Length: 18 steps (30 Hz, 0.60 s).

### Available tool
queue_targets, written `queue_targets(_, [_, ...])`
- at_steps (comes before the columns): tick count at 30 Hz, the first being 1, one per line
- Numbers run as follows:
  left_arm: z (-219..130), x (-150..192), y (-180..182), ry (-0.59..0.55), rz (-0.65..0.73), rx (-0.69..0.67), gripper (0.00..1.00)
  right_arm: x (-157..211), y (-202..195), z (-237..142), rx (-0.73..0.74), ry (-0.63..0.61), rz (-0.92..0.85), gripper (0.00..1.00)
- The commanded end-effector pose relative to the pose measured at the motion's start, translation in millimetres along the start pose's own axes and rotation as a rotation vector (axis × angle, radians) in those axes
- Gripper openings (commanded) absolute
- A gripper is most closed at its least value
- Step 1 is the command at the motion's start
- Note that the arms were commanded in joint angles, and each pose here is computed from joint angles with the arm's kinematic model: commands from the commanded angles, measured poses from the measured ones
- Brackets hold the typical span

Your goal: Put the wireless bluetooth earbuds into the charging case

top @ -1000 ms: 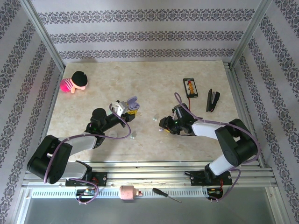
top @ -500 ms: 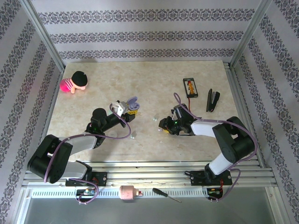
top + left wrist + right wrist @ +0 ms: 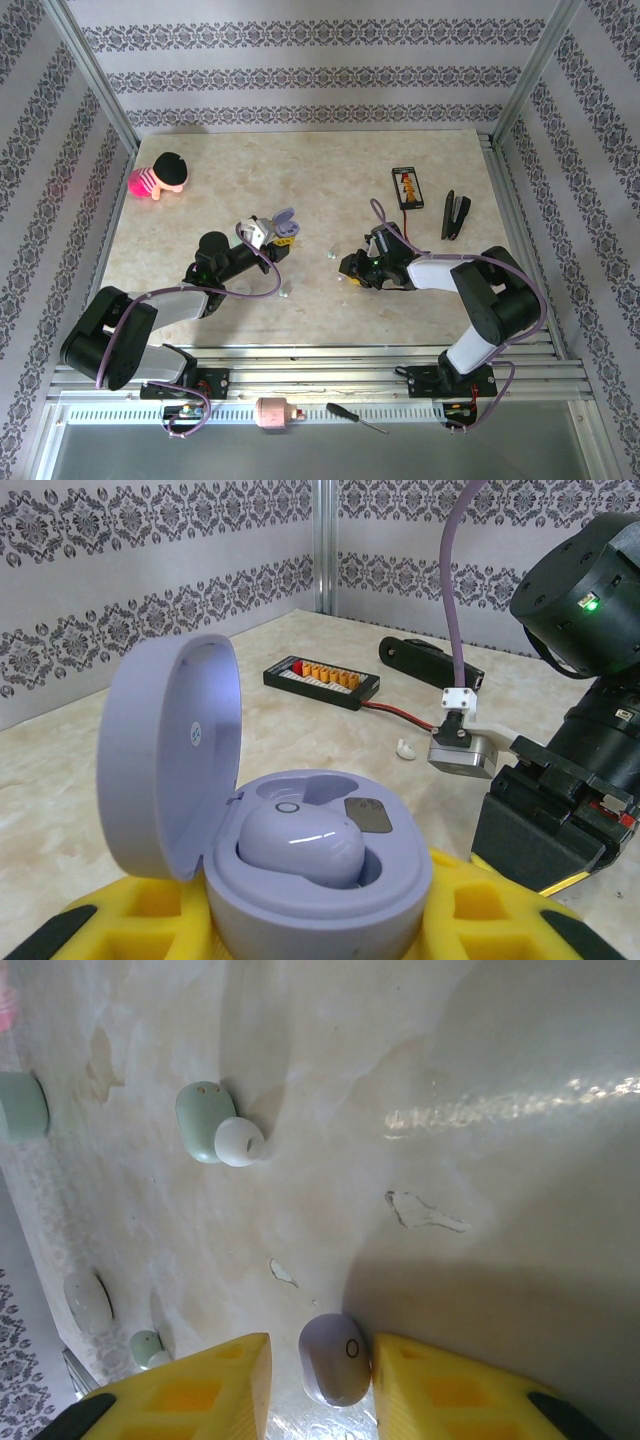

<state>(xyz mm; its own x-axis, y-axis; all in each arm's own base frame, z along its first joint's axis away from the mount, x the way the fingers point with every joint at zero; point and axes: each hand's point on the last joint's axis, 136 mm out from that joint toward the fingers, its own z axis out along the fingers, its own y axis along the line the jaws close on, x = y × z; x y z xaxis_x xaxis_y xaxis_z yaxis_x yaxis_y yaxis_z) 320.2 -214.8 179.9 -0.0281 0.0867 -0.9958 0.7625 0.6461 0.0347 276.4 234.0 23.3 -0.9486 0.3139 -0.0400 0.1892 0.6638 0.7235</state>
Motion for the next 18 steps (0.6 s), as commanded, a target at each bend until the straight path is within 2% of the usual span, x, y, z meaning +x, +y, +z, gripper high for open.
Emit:
queue_targets(1, [0, -13, 1, -0.045, 0.033, 0.007, 0.24, -4, 5, 7, -0.02, 0.005, -0.005, 0.33])
queue_targets(7, [0, -13, 2, -0.047, 0.036, 0.005, 0.24, -2, -3, 11, 0.013, 0.012, 0.0, 0.24])
queue_targets(18, [2, -10, 2, -0.041, 0.033, 0.008, 0.24, -3, 2, -1, 0.029, -0.012, -0.042, 0.19])
